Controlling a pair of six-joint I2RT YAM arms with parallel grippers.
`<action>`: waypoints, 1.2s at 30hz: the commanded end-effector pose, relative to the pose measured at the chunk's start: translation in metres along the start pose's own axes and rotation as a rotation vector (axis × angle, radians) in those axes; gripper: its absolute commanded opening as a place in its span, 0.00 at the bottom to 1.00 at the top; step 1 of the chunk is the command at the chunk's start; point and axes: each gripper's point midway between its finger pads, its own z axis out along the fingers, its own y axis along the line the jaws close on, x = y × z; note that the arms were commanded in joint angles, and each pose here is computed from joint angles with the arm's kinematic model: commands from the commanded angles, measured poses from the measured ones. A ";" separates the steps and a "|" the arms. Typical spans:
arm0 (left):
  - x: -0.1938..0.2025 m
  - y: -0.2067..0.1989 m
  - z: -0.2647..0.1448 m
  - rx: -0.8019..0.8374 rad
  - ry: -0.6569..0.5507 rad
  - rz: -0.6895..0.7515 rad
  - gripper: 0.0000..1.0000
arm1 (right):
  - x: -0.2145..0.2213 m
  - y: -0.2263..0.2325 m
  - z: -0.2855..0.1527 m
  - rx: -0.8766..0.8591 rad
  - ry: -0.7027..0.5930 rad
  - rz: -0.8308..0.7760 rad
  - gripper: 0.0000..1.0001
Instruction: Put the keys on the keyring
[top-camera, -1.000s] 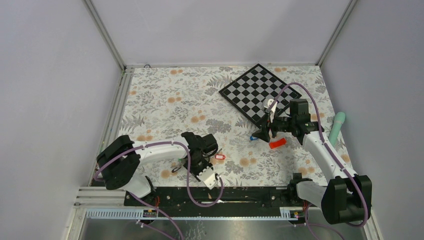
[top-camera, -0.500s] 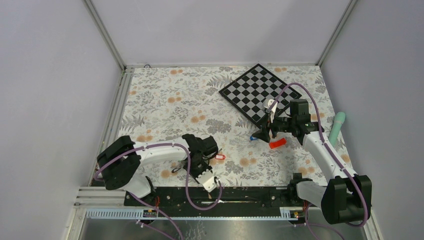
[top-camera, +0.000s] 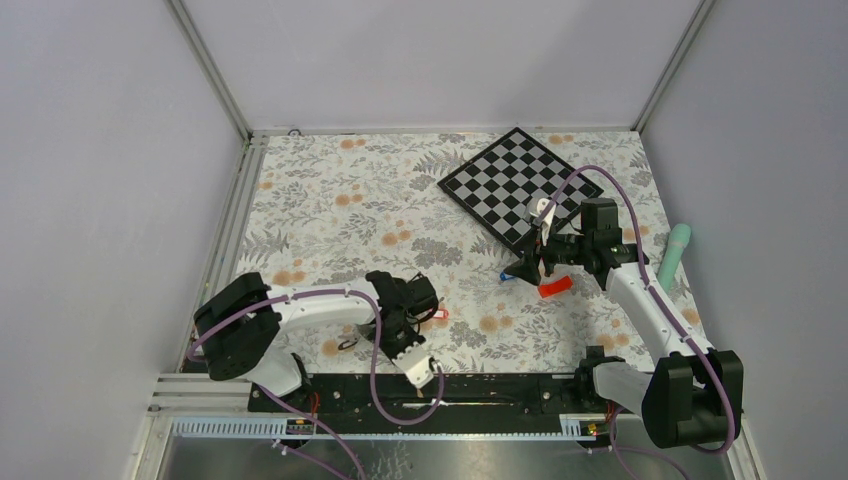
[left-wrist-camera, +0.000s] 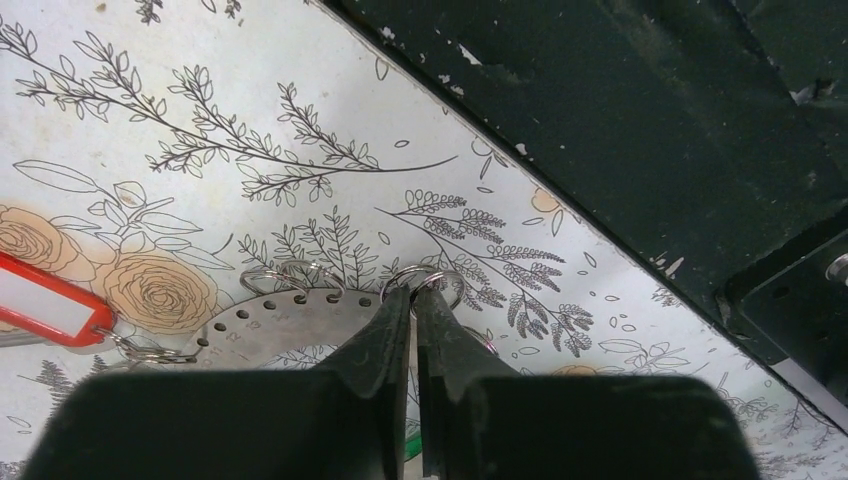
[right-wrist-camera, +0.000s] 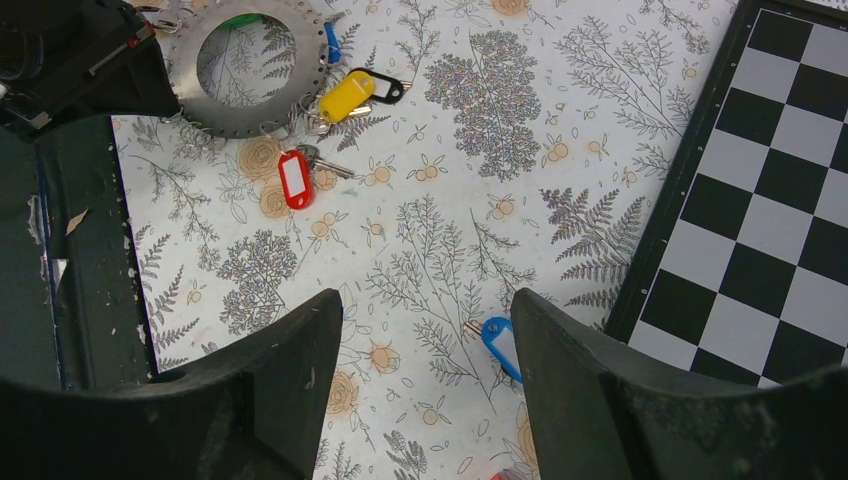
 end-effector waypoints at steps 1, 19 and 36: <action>-0.009 0.007 -0.007 -0.025 -0.022 0.008 0.01 | -0.006 0.000 -0.001 -0.004 -0.027 -0.017 0.70; -0.023 0.039 -0.032 -0.107 -0.092 -0.101 0.00 | -0.006 0.000 -0.002 -0.007 -0.032 -0.011 0.70; -0.022 0.046 -0.020 -0.161 -0.178 -0.193 0.00 | -0.004 0.000 -0.001 -0.010 -0.030 -0.006 0.71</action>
